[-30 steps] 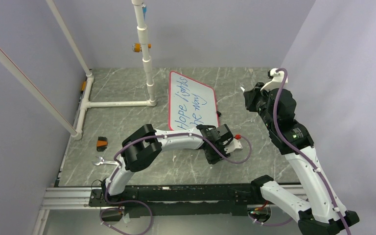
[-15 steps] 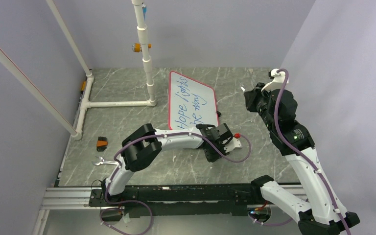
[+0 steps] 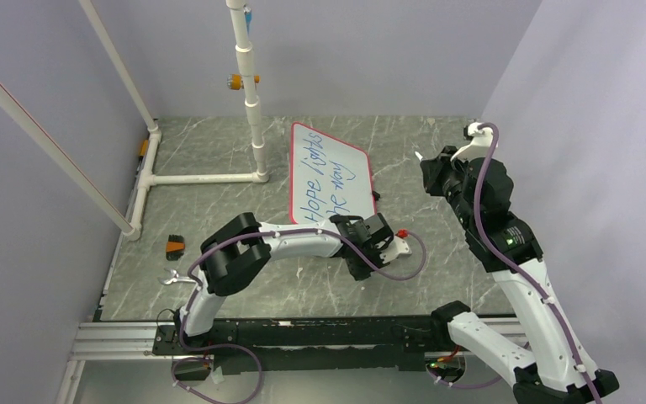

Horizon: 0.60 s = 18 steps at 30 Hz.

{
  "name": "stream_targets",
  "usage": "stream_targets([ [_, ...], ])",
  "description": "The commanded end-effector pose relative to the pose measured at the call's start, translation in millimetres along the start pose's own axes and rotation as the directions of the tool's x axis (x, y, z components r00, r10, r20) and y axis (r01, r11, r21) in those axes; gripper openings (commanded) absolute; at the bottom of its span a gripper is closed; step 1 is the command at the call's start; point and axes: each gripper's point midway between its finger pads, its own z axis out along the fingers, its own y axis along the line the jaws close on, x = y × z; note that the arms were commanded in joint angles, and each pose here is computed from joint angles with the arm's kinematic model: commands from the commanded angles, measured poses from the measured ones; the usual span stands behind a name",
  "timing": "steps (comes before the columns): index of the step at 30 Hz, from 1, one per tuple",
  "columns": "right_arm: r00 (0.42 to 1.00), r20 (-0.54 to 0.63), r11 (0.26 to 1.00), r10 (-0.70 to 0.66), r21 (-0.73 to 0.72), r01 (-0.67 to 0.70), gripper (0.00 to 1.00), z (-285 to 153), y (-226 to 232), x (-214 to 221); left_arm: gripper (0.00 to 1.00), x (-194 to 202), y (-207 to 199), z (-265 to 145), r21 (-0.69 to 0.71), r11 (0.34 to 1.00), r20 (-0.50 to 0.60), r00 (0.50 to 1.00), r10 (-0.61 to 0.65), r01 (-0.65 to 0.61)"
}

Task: Write a sentence on the whiteboard
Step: Close the whiteboard marker at the center of the board.

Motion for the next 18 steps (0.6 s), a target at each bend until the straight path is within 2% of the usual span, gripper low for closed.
stream_targets([
  [1, 0.998, 0.054, 1.000, 0.012, -0.015, -0.011, 0.00, -12, 0, -14, 0.00, -17, -17, -36, 0.044, 0.999, 0.075, 0.997, 0.011, -0.014],
  [12, 0.998, 0.050, 0.995, 0.044, -0.095, -0.039, 0.00, -27, 12, -12, 0.00, -33, -20, -92, 0.010, 0.999, 0.145, 0.989, 0.040, -0.042],
  [18, 0.999, -0.008, 0.967, 0.031, -0.253, -0.032, 0.00, -27, 40, 1, 0.00, -32, -16, -134, -0.058, 0.996, 0.175, 0.982, 0.077, -0.068],
])
